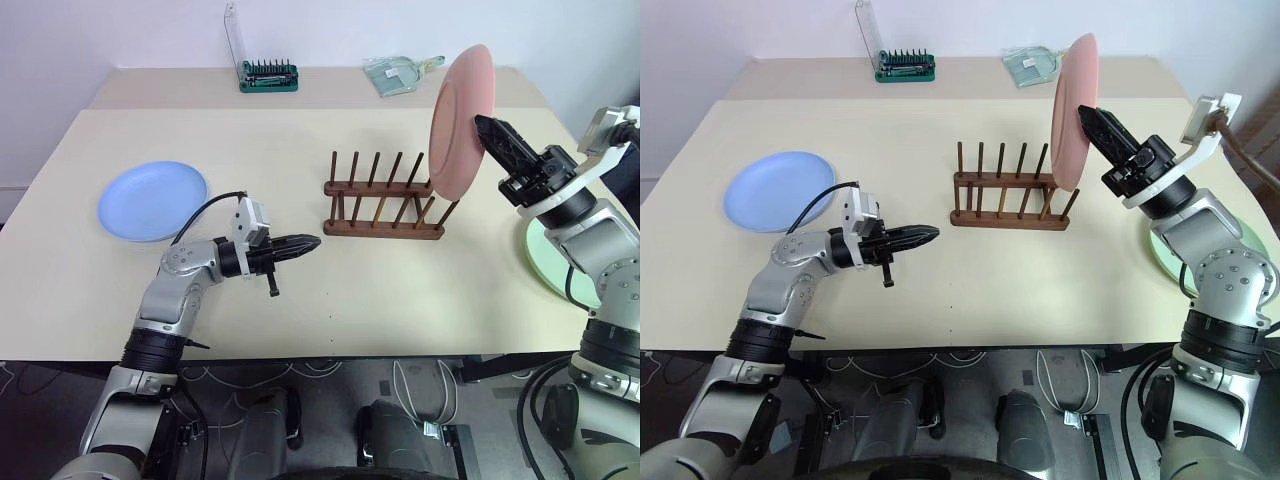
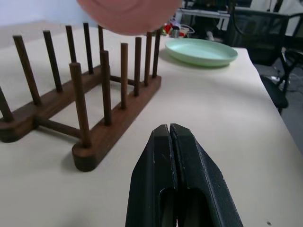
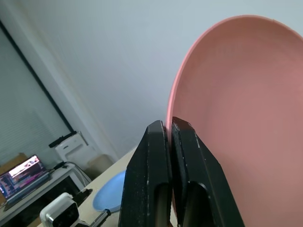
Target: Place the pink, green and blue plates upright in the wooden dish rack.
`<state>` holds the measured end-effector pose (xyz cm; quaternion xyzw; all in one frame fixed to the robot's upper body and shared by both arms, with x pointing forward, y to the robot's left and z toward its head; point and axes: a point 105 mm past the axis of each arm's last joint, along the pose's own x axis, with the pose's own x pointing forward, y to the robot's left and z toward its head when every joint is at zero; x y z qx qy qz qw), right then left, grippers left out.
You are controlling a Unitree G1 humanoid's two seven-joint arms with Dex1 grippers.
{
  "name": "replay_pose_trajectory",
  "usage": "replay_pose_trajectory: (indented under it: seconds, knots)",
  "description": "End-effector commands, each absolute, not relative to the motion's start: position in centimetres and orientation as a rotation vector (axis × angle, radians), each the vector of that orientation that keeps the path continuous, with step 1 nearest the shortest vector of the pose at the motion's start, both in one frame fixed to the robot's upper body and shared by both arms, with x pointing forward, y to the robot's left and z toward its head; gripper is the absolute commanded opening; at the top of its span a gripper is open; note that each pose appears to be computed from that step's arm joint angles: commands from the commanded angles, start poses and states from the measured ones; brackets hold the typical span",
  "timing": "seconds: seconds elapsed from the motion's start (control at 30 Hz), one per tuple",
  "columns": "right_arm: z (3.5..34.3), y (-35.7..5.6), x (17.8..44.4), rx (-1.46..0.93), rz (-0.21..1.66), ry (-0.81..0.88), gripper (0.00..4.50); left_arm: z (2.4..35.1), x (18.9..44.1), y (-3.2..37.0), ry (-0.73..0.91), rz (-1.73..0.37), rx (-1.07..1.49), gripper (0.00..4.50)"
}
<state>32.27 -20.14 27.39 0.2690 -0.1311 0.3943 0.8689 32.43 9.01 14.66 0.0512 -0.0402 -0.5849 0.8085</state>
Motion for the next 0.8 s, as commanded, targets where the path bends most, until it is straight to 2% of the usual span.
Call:
replay_pose_trajectory:
  seconds: [0.03, 0.4, 0.43, 0.5, 0.63, 0.8]
  knots:
    - [28.2, -21.0, 32.0, 0.568, 0.811, -0.328, 0.05, 15.9, 32.4, 9.0, -0.144, -1.252, 0.119, 0.0]
    - [27.4, -21.7, 32.7, 0.599, 0.777, -0.297, 0.05, 15.9, 32.3, 8.9, -0.142, -1.254, 0.124, 0.0]
    - [27.2, -21.8, 32.8, 0.596, 0.767, -0.294, 0.67, 15.9, 32.3, 8.9, -0.142, -1.254, 0.124, 0.0]
    - [27.1, -21.9, 33.0, 0.591, 0.751, -0.293, 1.43, 15.8, 32.3, 8.9, -0.14, -1.254, 0.124, 0.0]
    - [27.3, -22.9, 33.7, 0.543, 0.656, -0.312, 3.4, 15.7, 32.3, 8.8, -0.137, -1.256, 0.124, 0.0]
    - [28.3, -24.4, 33.7, 0.396, 0.539, -0.359, 3.4, 16.0, 32.4, 8.4, -0.137, -1.256, 0.122, 0.0]
